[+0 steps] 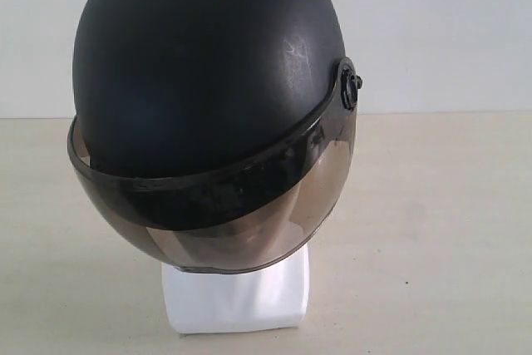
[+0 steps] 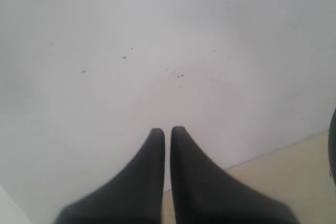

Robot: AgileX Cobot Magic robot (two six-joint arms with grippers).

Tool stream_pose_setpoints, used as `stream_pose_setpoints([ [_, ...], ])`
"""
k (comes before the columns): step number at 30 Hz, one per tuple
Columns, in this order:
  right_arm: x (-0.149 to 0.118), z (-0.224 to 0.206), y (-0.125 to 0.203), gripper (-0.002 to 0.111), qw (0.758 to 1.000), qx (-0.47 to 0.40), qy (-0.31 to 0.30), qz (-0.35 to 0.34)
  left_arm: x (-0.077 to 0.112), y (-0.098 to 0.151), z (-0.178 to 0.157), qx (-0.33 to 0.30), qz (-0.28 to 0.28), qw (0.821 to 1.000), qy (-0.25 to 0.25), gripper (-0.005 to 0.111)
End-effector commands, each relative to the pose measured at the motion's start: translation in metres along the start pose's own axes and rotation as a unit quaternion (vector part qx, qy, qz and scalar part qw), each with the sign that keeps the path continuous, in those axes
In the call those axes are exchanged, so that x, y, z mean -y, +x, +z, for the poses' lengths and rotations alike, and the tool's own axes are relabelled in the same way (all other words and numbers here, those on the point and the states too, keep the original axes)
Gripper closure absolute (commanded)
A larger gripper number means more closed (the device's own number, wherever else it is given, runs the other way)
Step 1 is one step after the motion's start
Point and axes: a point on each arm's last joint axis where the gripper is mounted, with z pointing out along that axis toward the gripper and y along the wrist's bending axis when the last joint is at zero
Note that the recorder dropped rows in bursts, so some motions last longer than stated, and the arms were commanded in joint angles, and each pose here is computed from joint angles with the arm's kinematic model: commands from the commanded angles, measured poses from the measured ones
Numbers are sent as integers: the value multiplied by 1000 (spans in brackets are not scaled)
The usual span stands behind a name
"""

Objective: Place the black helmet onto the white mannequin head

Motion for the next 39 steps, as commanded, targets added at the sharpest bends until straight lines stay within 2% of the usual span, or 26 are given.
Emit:
stream_pose_setpoints([
  [1, 4, 1, 52, 109, 996, 45, -23, 76, 11, 37, -23, 6, -90, 995, -34, 102],
  [3, 5, 3, 70, 109, 995, 35, -25, 91, 17, 49, -33, 4, -110, 993, -32, 102],
  [7, 7, 4, 87, 109, 995, 30, -25, 92, 26, 60, -51, 5, -110, 994, -25, 102],
  [14, 8, 4, 89, 109, 995, 28, -23, 92, 31, 57, -75, 37, -102, 994, -28, 102],
  [23, 8, 3, 89, 109, 995, 32, -24, 93, 32, 56, -80, 45, -100, 994, -30, 102],
  [27, 13, -5, 85, 109, 993, 76, 25, 87, 32, 56, -80, 45, -100, 994, -30, 102],
  [29, 10, -9, 83, 109, 987, 111, 60, 96, 32, 56, -80, 45, -100, 994, -30, 102],
  [34, 0, 0, 90, 109, 967, 187, 165, 62, 32, 56, -80, 45, -100, 994, -30, 102],
  [37, -1, 18, 111, 109, 963, 188, 186, 44, 32, 56, -80, 45, -100, 994, -30, 102],
  [39, -2, 28, 125, 109, 966, 182, 180, 37, 32, 56, -80, 45, -100, 994, -30, 102],
])
